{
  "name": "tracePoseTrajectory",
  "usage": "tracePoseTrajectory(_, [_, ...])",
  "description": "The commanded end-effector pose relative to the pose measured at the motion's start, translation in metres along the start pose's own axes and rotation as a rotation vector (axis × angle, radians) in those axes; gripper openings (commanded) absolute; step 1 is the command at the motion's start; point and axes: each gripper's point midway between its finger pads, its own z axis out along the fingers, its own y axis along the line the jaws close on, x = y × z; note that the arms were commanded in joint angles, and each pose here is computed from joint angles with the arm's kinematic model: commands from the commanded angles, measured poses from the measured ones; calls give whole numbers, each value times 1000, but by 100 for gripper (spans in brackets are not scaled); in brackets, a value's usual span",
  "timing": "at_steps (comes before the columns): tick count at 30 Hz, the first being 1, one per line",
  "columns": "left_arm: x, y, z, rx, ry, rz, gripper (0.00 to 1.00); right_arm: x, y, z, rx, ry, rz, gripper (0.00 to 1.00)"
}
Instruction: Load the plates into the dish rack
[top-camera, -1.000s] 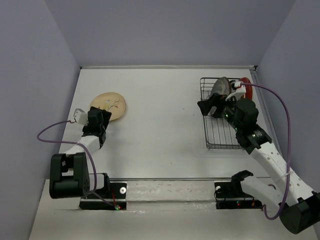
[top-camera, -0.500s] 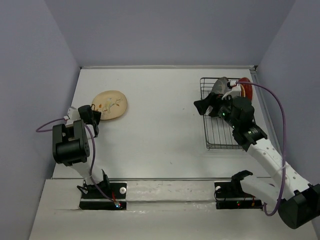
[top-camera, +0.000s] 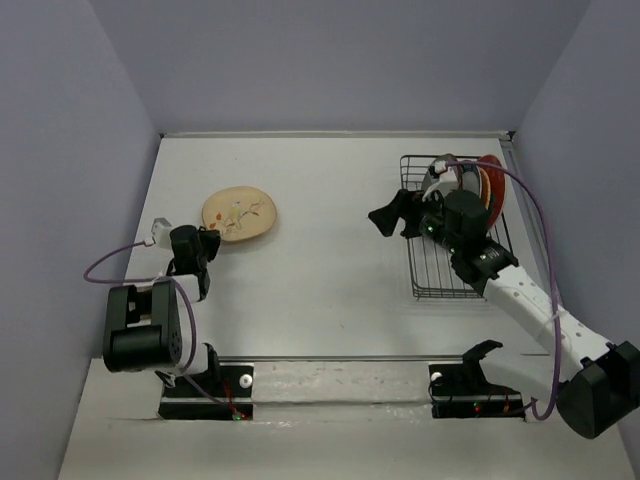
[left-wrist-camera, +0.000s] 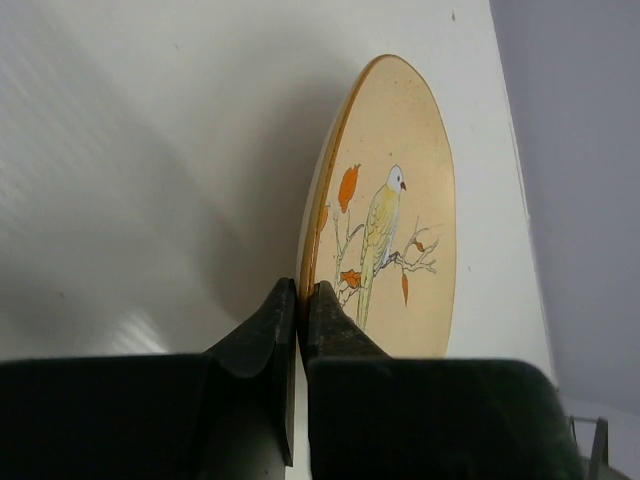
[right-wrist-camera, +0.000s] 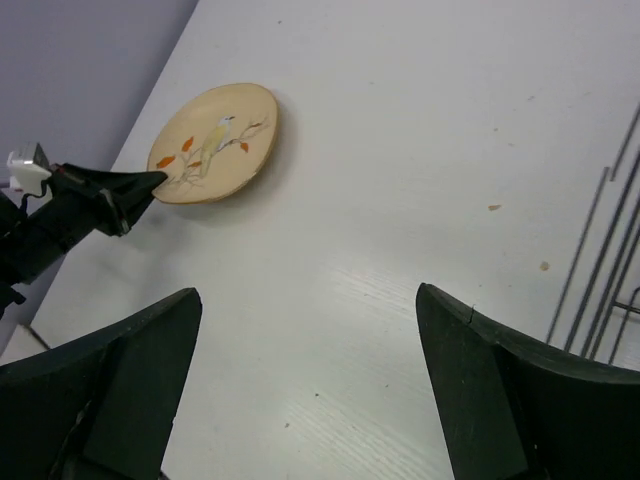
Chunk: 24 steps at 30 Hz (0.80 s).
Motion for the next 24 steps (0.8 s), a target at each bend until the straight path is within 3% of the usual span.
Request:
tracePoseTrajectory(1, [-2,-75,-47,286,-24,-13,6,-14,56,10,-175,-9,-7,94])
tracePoseTrajectory(6, [18,-80,-87,397,58,5,6,14,81,37,-247,78,39,97])
tracePoseTrajectory(16, [59,-96,-167,659,267,54,6,62,81,86,-259,205,140,100])
tracePoseTrajectory(24, [83,-91,-201,775,401,90,6,93,95,116,-298,289,195,99])
